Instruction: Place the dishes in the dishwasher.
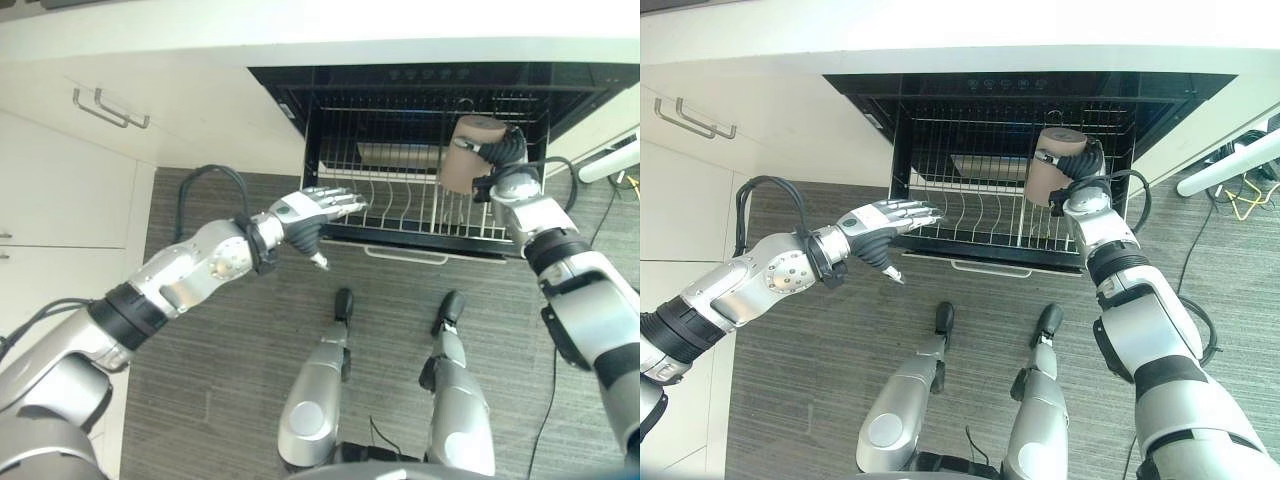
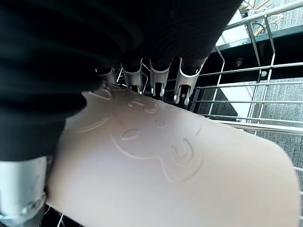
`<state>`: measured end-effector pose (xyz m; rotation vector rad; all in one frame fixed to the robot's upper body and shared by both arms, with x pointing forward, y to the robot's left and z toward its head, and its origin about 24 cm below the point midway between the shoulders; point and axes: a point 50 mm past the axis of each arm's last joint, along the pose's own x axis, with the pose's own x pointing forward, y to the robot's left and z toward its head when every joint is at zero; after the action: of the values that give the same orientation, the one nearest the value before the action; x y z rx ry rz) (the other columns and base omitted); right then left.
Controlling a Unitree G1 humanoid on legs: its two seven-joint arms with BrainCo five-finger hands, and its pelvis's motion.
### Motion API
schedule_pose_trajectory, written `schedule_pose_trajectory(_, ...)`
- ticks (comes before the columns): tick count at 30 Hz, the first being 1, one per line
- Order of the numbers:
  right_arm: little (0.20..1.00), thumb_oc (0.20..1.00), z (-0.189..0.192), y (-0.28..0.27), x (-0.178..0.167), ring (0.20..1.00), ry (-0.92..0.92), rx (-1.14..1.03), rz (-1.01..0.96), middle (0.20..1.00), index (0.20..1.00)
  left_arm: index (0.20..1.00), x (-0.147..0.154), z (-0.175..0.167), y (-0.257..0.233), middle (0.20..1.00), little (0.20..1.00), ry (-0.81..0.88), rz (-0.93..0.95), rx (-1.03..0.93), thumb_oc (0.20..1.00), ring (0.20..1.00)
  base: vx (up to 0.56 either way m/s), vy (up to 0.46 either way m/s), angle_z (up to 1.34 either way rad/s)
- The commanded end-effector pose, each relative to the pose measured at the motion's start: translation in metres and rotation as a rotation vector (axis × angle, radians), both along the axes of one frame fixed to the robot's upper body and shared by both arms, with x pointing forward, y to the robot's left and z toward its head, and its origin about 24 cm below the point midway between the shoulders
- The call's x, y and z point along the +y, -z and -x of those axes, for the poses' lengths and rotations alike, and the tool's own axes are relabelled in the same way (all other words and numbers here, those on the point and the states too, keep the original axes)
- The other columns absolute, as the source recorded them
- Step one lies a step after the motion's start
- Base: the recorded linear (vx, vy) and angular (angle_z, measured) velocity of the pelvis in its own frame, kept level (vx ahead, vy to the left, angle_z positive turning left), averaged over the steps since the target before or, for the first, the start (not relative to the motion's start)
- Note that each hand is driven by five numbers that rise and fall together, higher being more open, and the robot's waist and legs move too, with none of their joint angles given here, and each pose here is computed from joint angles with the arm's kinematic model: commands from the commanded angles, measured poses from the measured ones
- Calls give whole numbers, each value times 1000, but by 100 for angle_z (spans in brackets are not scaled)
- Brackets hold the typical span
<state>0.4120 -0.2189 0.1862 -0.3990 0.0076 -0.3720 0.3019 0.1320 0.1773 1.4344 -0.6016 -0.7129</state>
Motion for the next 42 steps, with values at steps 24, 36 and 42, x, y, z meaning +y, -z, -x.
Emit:
schedule_pose_trajectory(24,1000,1000,12,-49,34,1000,-172,-406,-196,1000,1000,1000,4,6,19,1000,1000,-70,66,-35,1000,1000,1,14,0)
schedule_pose_trajectory(36,1000,1000,115,25,64,1000,-526,-433,-315,1000,1000,1000,56,9,33,1000,1000,-458,502,-82,1000,1000,13,51,-13)
schedule_pose_trajectory(42,1000,1000,155,42,42,1000,-564,-459,-300,1000,1000,1000,81,41,51,1000,1000,-554,833,-125,1000,1000,76,-13,-13)
